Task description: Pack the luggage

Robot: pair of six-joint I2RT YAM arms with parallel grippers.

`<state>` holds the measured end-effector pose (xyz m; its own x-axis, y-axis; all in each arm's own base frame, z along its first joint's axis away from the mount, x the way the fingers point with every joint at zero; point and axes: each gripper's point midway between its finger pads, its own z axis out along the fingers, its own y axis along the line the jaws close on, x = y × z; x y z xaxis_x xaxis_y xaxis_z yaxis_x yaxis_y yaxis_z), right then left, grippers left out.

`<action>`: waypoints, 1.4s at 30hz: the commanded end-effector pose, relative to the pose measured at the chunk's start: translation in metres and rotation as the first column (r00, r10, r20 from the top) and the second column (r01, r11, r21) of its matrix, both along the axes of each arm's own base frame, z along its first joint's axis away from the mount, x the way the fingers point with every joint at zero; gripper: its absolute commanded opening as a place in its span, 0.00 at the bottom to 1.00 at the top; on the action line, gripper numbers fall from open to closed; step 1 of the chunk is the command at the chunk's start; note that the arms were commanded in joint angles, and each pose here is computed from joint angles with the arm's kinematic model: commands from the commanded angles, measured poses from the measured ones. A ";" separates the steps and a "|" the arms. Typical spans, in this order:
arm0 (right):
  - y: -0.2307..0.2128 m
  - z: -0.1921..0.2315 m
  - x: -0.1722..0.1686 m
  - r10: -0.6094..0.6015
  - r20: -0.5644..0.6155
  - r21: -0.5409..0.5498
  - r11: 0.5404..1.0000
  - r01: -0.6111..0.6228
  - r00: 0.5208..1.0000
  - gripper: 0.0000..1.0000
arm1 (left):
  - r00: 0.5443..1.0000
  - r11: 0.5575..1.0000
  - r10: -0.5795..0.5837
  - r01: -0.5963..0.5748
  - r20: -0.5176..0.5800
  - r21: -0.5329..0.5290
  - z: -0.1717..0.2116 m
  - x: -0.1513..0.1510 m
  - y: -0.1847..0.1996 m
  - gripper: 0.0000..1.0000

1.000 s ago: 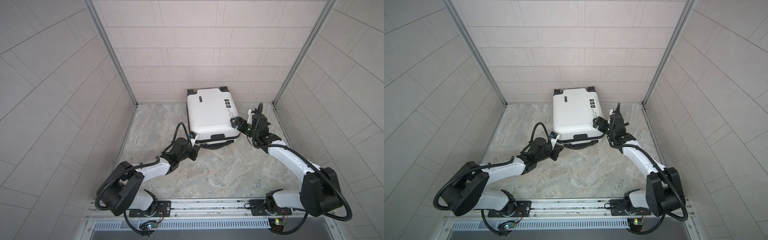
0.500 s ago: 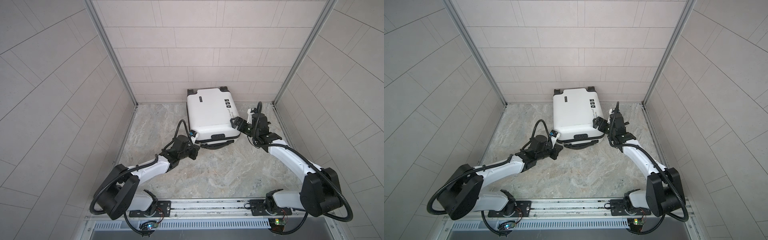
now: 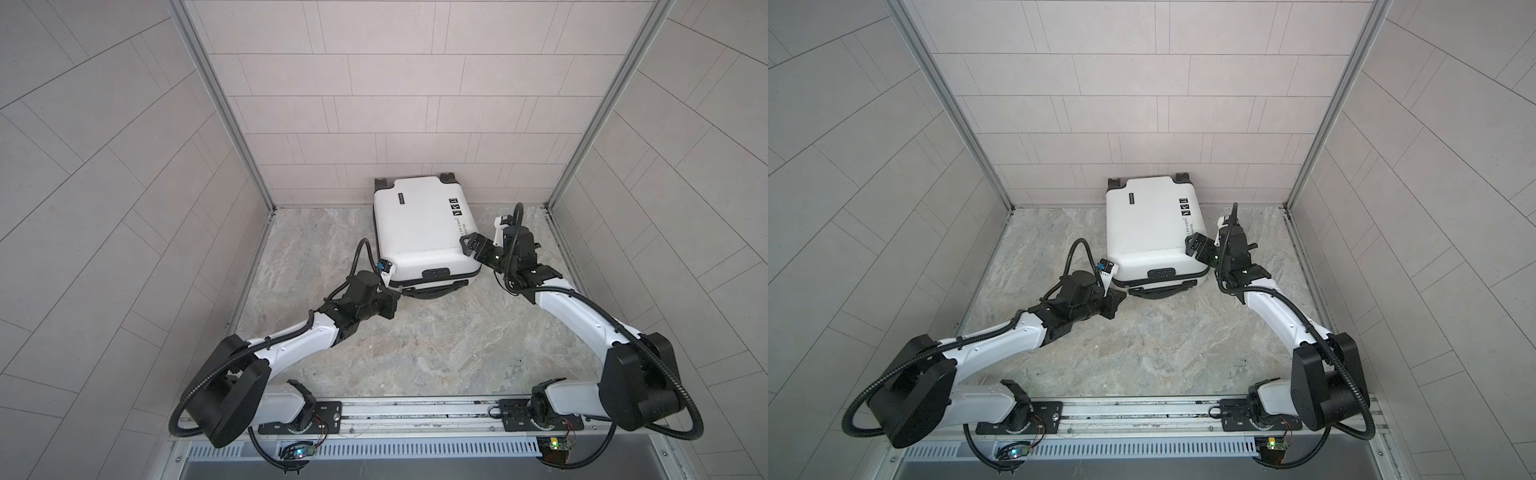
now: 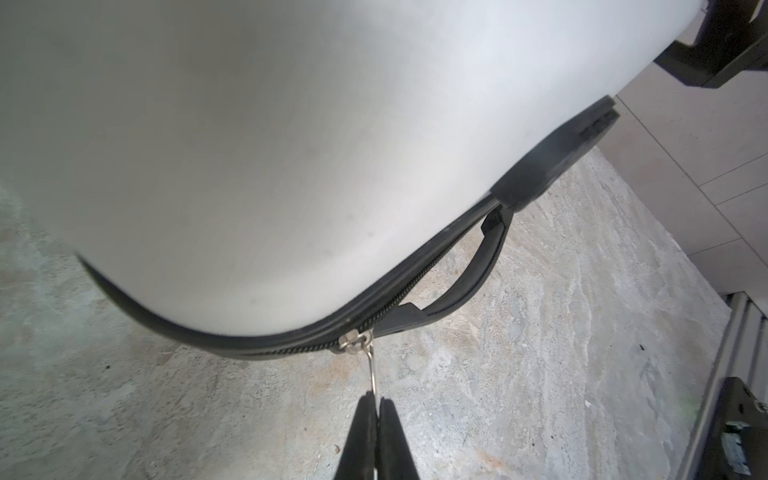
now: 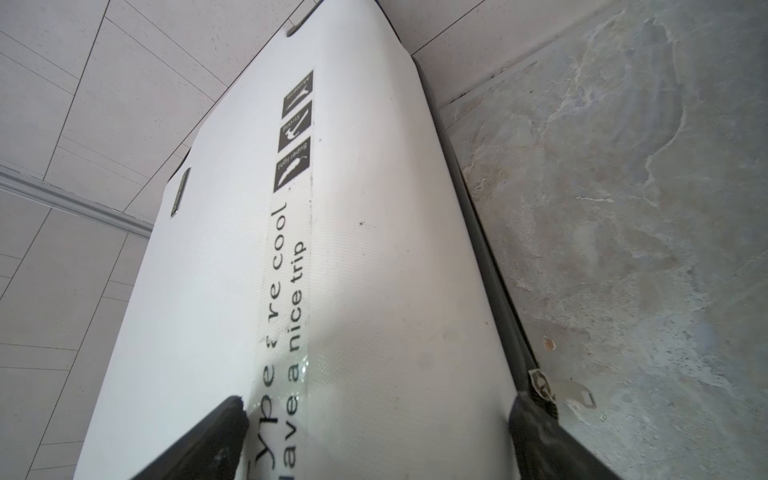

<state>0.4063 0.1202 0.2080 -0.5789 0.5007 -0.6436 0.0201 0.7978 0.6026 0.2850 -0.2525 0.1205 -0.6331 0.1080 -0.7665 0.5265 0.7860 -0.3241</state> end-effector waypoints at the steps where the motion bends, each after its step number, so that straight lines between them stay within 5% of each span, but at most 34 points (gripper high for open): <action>1: 0.029 -0.052 -0.029 0.113 -0.180 0.020 0.994 -0.111 0.977 1.00 | 0.981 0.979 -0.152 0.166 0.123 -0.121 0.047 -0.018 -0.045 0.00; 42: 0.040 -0.056 -0.029 0.124 -0.183 0.024 0.992 -0.122 0.975 1.00 | 0.921 0.970 -0.240 0.239 0.307 0.043 0.034 -0.048 -0.127 0.00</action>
